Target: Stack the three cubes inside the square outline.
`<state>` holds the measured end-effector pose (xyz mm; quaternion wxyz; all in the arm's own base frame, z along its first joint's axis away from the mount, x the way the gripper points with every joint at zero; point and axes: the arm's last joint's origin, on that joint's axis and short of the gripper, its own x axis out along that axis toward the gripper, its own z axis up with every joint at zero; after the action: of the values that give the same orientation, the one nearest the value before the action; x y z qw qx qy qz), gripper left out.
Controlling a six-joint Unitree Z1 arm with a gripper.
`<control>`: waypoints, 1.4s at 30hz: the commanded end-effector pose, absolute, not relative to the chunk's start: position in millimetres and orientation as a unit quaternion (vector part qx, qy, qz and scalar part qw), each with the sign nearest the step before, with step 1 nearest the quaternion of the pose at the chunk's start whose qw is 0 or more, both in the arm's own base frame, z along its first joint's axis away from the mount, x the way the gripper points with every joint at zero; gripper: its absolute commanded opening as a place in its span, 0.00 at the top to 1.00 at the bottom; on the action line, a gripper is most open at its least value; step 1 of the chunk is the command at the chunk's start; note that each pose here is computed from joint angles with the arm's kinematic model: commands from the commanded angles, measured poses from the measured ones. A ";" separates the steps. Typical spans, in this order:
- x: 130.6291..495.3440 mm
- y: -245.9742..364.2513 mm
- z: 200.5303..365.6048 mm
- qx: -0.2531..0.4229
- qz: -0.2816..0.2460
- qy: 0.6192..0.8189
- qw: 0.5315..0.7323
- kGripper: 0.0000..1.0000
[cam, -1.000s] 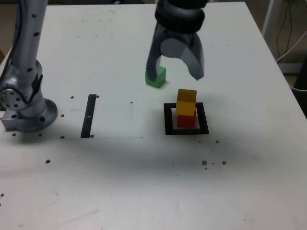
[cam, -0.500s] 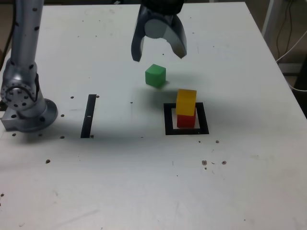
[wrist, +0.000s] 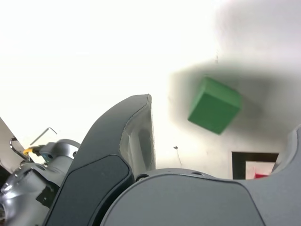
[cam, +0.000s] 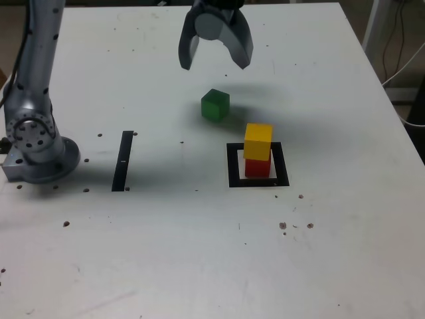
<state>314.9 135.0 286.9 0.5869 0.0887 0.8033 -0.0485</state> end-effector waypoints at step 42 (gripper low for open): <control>322.7 131.4 227.6 0.182 -0.163 0.790 0.563 0.01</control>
<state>321.4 132.7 231.3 0.5656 0.1815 0.7880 -0.1621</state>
